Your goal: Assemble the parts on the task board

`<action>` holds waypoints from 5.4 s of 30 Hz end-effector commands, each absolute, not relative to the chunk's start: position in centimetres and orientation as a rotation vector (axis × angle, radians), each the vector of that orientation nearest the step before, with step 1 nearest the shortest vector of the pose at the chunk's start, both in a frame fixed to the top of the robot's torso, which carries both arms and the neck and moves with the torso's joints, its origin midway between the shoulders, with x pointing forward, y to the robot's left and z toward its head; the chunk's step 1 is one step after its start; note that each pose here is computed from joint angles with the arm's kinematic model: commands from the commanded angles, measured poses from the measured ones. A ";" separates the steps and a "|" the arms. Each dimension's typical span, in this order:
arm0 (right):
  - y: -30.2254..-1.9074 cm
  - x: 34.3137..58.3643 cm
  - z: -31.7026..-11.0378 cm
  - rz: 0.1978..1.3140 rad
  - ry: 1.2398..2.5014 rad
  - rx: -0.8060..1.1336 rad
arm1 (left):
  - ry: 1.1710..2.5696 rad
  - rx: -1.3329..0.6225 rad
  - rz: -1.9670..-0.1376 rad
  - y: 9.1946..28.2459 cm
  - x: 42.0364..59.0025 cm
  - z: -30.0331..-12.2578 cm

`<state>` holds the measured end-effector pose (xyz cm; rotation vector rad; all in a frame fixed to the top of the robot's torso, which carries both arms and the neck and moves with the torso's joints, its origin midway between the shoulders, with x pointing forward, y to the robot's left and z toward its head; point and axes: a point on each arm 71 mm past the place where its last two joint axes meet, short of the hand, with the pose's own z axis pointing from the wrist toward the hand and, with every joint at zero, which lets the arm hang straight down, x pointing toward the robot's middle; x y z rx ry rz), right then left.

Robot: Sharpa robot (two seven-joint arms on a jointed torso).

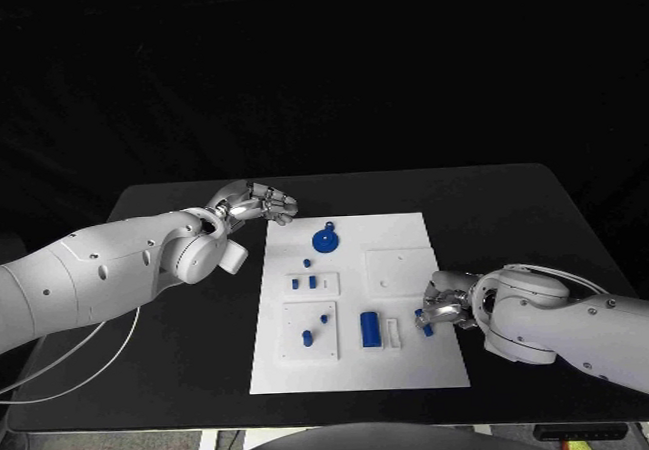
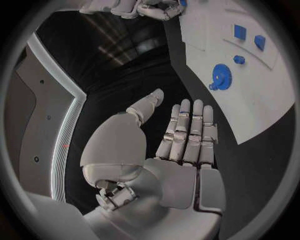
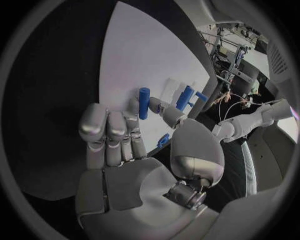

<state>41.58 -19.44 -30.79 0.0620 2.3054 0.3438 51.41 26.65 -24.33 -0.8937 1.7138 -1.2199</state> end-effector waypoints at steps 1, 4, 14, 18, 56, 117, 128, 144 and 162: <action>-20.2 40.1 -32.5 0.325 2.408 0.157 | 1.720 -0.890 -1.242 26.4 51.4 -24.3; -20.2 40.0 -32.2 0.367 2.399 0.235 | 1.720 -0.890 -1.241 26.4 51.4 -24.3; -19.1 39.5 -30.9 0.508 2.399 0.442 | 1.720 -0.890 -1.241 26.4 51.4 -24.3; -18.8 39.4 -31.0 0.527 2.424 0.463 | 1.720 -0.889 -1.242 26.4 51.4 -24.3; -16.5 39.6 -31.1 0.549 2.440 0.393 | 1.728 -0.891 -1.241 26.5 51.3 -24.3; -17.3 39.1 -30.3 0.586 2.472 0.322 | 1.735 -0.894 -1.228 26.7 51.3 -24.4; -17.8 39.5 -30.3 0.558 2.448 0.273 | 1.735 -0.894 -1.227 26.8 51.3 -24.4; -19.4 44.6 -27.2 1.040 2.165 0.496 | 1.675 -0.930 -1.228 27.3 51.6 -24.2; -26.8 58.3 -23.5 1.102 1.605 0.948 | 1.443 -1.145 -1.234 29.4 54.8 -23.2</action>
